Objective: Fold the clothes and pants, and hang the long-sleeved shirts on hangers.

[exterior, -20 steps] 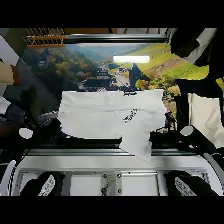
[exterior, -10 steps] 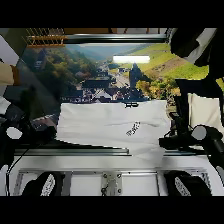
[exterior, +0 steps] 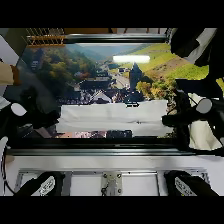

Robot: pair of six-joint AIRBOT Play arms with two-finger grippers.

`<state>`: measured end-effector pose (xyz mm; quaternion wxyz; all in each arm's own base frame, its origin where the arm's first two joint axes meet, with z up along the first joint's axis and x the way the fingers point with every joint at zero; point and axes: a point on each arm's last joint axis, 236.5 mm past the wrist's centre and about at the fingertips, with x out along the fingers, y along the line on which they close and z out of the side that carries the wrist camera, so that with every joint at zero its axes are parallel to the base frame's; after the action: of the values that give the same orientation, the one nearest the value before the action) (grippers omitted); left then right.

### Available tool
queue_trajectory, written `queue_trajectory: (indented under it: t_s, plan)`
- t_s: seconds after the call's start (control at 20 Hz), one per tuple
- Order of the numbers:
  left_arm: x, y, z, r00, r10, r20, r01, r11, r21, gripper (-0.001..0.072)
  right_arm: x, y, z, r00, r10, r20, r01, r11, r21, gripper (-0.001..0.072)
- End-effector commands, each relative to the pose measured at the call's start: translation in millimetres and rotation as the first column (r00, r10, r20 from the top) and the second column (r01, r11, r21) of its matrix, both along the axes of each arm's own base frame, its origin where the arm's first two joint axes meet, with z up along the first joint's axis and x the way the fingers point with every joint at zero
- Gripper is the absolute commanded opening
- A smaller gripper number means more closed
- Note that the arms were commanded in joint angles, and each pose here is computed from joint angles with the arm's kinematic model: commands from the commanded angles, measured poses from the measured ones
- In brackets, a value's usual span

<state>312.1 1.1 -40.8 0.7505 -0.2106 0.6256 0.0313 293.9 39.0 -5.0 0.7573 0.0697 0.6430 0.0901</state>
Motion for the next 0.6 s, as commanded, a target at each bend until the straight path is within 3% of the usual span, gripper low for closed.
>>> queue_trajectory:
  t_s: [0.0,0.55]
  plan:
    - [44.7,-2.9,-8.6,1.000,-0.031,-0.005,0.031,1.000,0.001,0.0007,52.2,-3.1,-5.2,1.000,-0.009,0.029,0.009,1.000,-0.003,0.0007]
    - [108.5,-9.5,-51.2,0.997,-0.015,-0.078,0.008,0.996,-0.093,0.0007,126.4,6.0,-46.1,0.990,-0.098,0.099,0.090,0.993,0.074,0.0013]
